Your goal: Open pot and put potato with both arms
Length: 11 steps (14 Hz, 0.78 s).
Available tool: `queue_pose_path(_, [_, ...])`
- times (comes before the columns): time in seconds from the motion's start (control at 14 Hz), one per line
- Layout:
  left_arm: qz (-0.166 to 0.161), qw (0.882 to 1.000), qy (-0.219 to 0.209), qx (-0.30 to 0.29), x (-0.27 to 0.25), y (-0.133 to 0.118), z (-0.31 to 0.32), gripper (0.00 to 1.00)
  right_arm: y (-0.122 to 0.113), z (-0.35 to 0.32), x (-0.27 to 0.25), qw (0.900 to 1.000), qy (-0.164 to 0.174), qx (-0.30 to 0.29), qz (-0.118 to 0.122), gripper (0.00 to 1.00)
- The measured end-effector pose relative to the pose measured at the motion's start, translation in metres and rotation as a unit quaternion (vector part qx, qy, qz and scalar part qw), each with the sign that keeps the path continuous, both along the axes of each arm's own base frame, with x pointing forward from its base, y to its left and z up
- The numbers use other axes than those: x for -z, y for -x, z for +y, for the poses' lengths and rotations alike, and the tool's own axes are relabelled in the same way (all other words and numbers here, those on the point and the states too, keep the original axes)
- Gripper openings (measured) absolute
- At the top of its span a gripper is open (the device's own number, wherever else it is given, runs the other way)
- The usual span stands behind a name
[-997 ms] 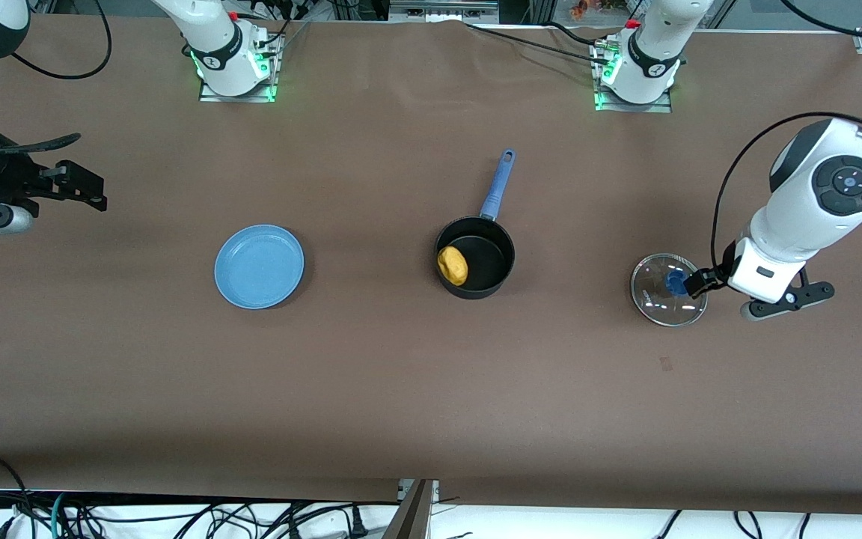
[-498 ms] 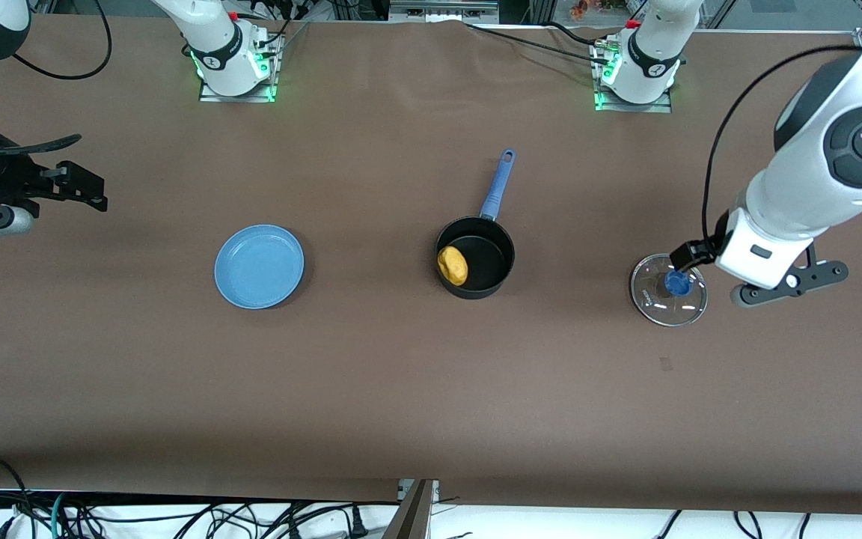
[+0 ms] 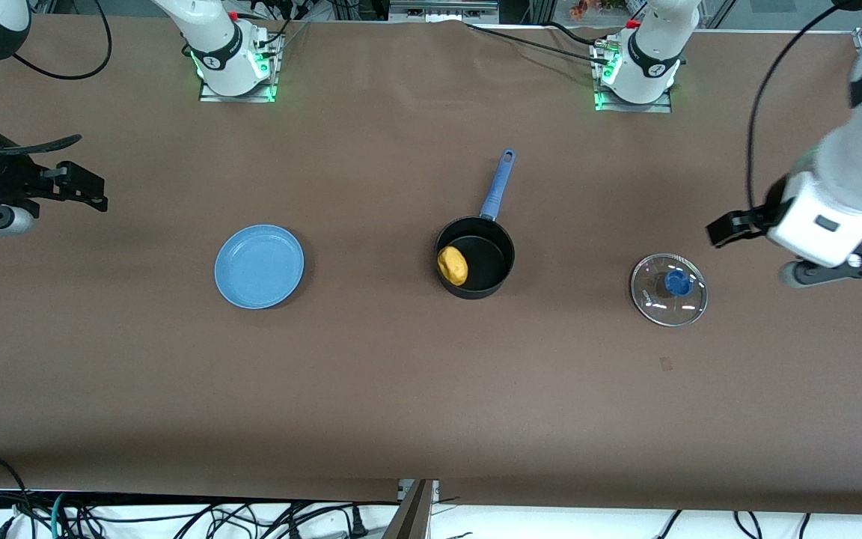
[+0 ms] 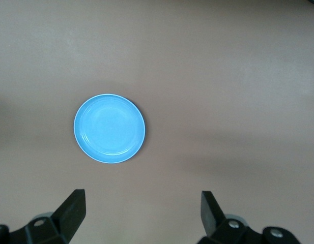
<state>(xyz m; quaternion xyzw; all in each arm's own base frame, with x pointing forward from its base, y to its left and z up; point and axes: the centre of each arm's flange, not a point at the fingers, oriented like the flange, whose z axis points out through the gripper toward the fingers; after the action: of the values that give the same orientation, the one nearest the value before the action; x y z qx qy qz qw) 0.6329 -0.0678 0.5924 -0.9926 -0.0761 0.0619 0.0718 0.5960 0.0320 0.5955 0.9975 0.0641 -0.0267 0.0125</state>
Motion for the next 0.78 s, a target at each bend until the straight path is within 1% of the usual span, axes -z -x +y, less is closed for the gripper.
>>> queue_pose_path(0.21, [0.014, 0.999, 0.007, 0.047, 0.001, -0.011, 0.051, 1.00, 0.000, 0.000, 0.000, 1.000, 0.000, 0.000, 0.000, 1.00])
queue_pose_path(0.43, [0.021, 0.996, 0.019, 0.087, -0.001, -0.012, 0.097, 0.99, 0.000, 0.000, 0.000, 1.000, 0.000, 0.000, 0.000, 1.00])
queue_pose_path(0.64, [0.023, 0.995, 0.029, 0.095, -0.004, -0.007, 0.153, 1.00, 0.000, 0.000, 0.000, 1.000, 0.000, 0.000, 0.000, 1.00])
queue_pose_path(0.78, [0.016, 0.995, 0.032, 0.090, -0.010, -0.005, 0.168, 1.00, 0.000, 0.000, 0.000, 1.000, 0.000, 0.000, 0.000, 1.00])
